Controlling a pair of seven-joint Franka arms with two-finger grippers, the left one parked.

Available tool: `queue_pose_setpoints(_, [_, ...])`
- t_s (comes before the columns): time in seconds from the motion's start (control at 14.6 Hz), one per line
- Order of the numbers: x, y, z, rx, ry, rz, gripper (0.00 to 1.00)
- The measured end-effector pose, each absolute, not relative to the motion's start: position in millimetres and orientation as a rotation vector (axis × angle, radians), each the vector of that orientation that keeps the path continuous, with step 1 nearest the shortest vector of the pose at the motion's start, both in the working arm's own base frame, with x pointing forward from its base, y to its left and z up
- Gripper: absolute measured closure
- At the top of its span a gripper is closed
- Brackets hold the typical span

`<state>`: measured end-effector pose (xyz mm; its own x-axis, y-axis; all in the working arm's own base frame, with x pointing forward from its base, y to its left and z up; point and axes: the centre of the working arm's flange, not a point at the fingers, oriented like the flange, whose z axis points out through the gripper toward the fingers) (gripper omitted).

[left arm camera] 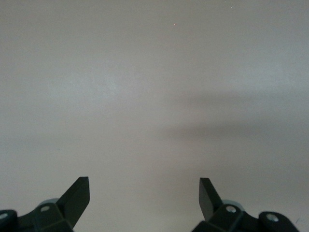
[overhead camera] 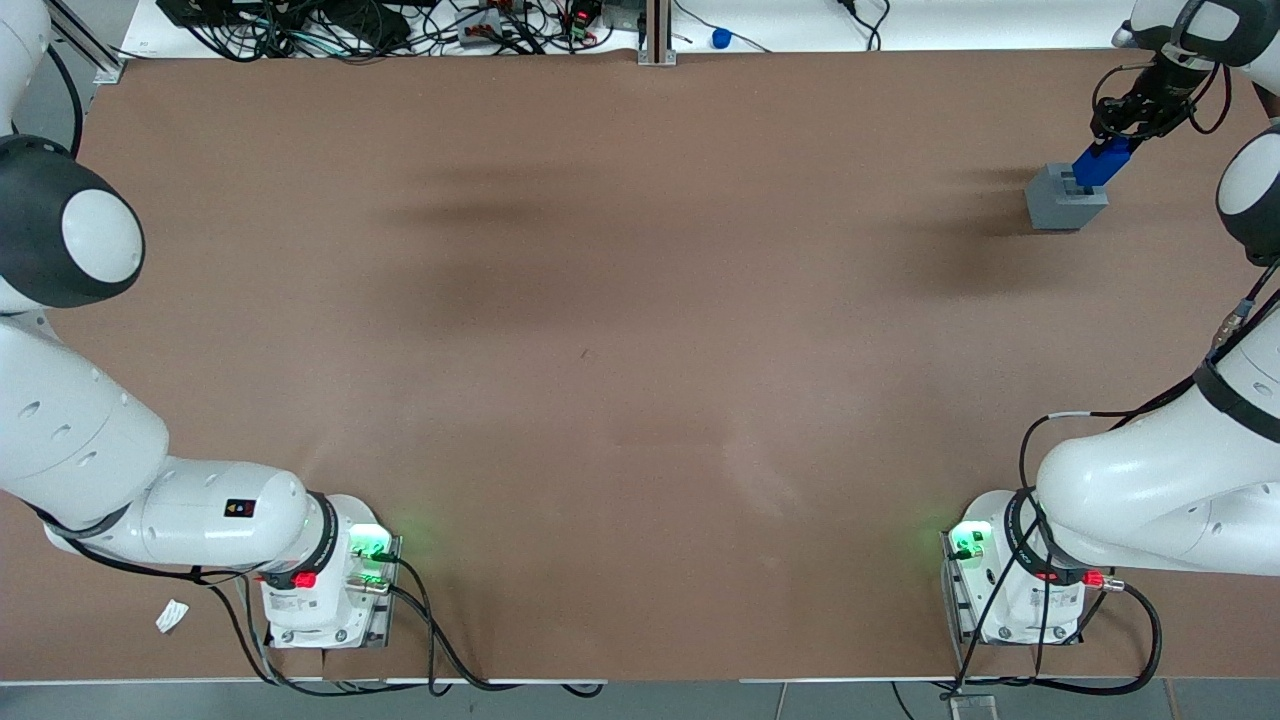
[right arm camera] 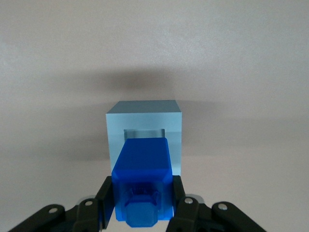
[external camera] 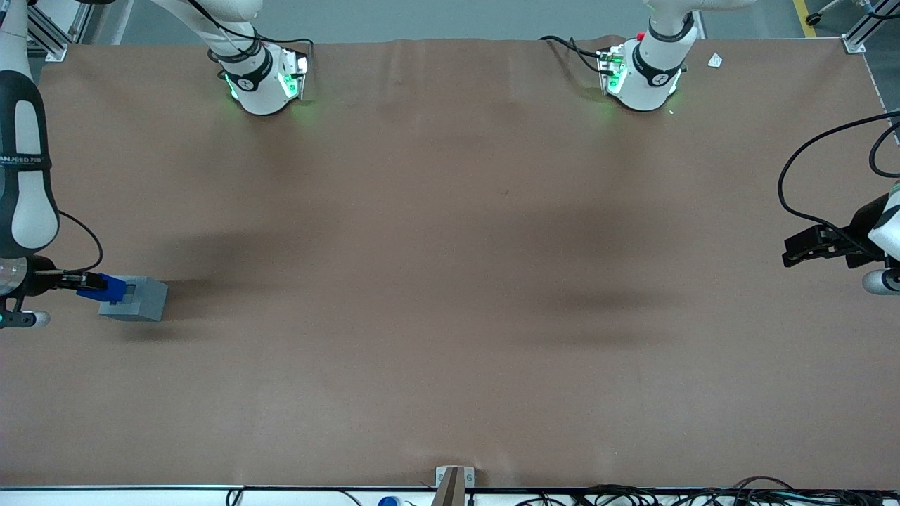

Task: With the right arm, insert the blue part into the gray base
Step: 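Lower the blue block into the gray base's square hole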

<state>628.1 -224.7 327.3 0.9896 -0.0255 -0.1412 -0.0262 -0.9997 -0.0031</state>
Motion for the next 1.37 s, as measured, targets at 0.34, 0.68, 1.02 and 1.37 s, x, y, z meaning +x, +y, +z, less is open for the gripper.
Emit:
queue_pose_setpoints(0.34, [629, -224, 319, -3.126, 0.032, 0.234, 0.49])
queue_pose_setpoints(0.68, [630, -224, 318, -3.128, 0.027, 0.225, 0.49])
queue_pose_setpoints(1.02, [631, -223, 312, -3.128, 0.024, 0.225, 0.49])
queue_pose_setpoints(1.37, [632, -222, 310, -3.127, 0.02, 0.227, 0.49])
